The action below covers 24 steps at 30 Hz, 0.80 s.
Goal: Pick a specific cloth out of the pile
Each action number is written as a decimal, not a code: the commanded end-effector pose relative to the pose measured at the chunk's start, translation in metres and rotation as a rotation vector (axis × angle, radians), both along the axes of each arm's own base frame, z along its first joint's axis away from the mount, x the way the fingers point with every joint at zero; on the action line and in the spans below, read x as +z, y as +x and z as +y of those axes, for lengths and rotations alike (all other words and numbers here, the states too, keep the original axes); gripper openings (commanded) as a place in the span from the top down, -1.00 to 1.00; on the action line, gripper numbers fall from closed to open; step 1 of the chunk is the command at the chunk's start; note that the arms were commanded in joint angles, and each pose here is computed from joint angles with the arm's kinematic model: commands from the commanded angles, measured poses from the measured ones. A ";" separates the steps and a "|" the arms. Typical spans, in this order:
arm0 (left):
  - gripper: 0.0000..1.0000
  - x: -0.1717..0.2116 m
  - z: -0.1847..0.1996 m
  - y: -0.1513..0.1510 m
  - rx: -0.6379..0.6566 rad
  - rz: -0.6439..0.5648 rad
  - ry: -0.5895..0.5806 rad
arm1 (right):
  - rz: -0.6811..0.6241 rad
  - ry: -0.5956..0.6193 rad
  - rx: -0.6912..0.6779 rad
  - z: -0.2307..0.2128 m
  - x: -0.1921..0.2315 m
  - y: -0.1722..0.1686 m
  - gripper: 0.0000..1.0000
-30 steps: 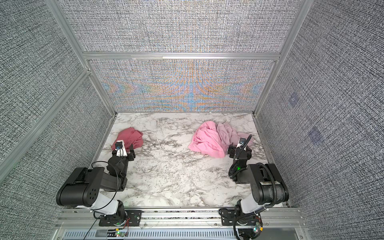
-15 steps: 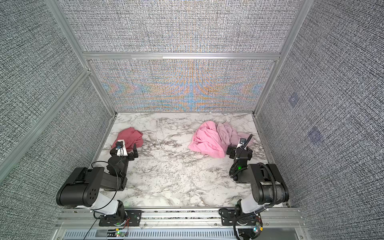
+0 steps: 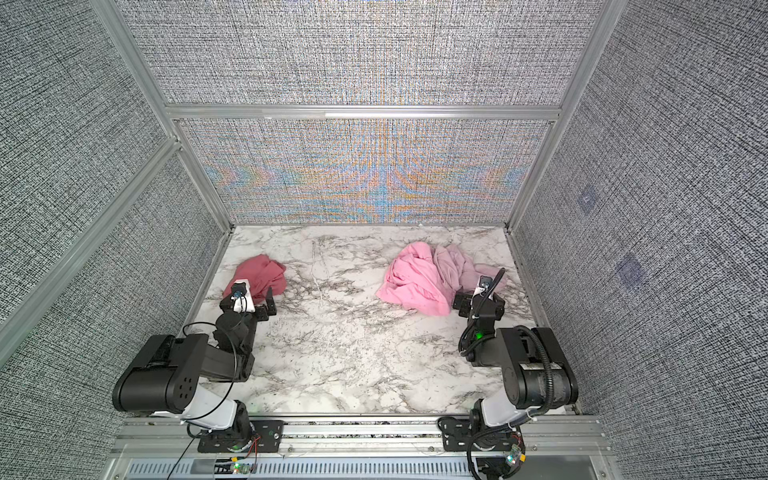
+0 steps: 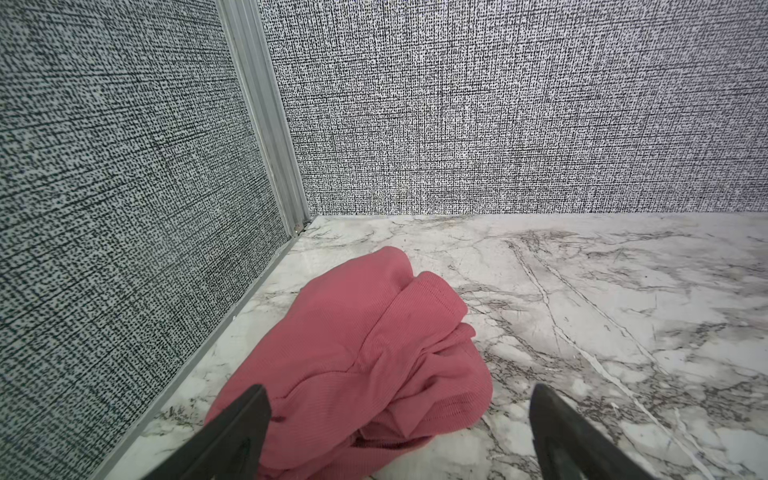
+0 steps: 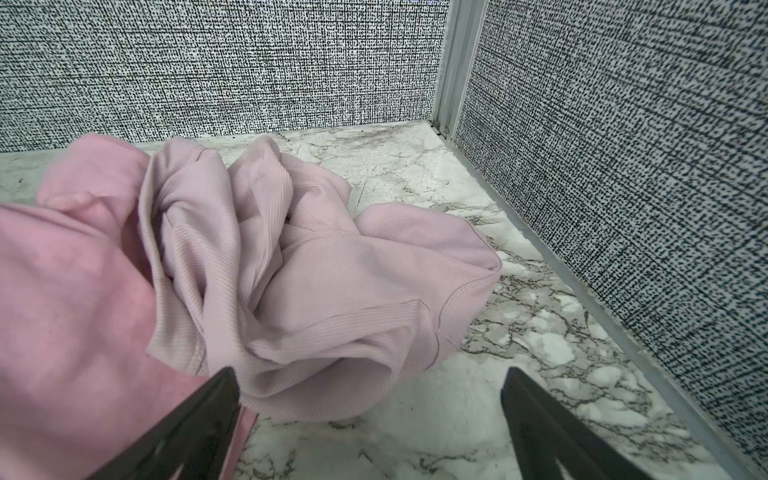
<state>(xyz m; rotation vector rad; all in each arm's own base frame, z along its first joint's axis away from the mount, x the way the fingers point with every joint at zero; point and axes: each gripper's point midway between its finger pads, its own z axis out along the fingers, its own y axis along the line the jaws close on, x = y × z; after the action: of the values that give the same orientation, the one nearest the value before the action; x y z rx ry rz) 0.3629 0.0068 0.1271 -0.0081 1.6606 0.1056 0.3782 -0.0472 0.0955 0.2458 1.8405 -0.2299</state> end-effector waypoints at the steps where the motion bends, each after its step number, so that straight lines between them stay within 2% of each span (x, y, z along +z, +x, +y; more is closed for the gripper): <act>1: -0.98 0.003 0.000 0.000 -0.001 -0.011 0.001 | -0.022 0.005 -0.001 0.000 0.005 0.002 -0.99; 24: -0.98 0.002 0.000 0.001 -0.002 -0.005 0.000 | -0.023 0.004 -0.001 0.000 0.006 0.002 -0.99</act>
<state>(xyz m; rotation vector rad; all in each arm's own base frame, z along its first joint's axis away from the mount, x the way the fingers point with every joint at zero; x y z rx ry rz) 0.3631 0.0068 0.1273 -0.0081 1.6598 0.1056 0.3782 -0.0472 0.0955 0.2458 1.8405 -0.2299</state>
